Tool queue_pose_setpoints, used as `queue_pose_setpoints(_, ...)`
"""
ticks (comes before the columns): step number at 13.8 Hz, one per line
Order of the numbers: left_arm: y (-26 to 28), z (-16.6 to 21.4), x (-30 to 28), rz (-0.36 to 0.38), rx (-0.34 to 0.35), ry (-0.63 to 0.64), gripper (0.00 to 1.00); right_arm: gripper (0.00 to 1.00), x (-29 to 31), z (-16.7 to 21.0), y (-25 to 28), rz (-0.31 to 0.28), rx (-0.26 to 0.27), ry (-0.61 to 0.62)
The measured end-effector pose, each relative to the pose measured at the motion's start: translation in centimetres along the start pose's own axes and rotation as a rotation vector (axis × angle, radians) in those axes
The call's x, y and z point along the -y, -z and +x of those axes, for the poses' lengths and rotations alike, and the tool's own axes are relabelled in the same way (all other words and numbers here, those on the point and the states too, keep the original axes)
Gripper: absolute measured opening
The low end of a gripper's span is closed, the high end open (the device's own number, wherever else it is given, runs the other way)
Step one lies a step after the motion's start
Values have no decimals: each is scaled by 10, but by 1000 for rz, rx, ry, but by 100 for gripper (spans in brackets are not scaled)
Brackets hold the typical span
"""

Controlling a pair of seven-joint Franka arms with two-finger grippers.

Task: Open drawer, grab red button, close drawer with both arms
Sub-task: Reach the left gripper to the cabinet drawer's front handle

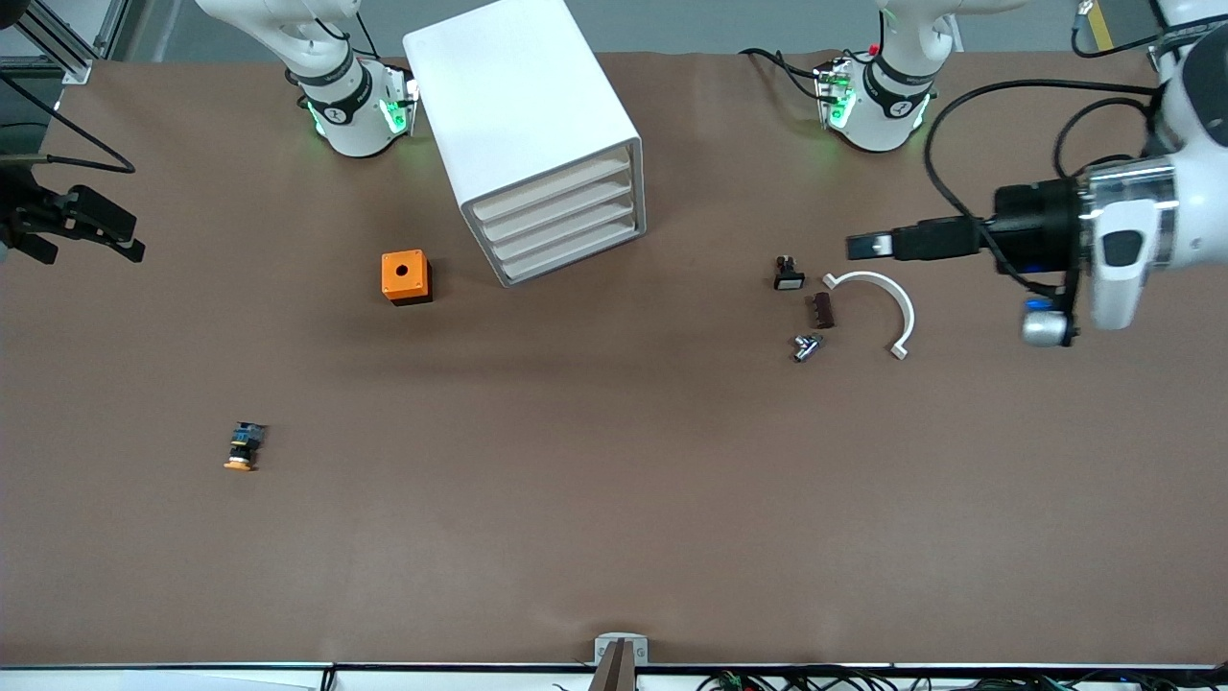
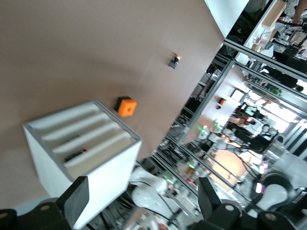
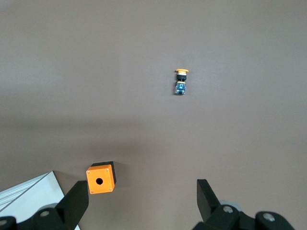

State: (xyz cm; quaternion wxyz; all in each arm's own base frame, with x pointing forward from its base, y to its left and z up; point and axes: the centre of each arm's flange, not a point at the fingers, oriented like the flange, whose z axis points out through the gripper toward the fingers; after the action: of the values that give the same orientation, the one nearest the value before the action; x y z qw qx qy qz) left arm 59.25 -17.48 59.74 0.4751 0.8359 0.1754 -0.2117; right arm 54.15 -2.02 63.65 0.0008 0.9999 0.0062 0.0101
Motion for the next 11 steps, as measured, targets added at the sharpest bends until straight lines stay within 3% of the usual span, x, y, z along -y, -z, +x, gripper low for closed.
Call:
queue_pose_setpoints(2,-30,8,-2,-13,61,70,100,100,0,0,0,0,0,0)
queue_pose_setpoints(6,-116,19,3,69,171,215,100,100,0,0,0,0,1,1)
queue_pose_setpoints(11,-236,39,11,150,160,548,100,100,1,0,-1,0,3,2)
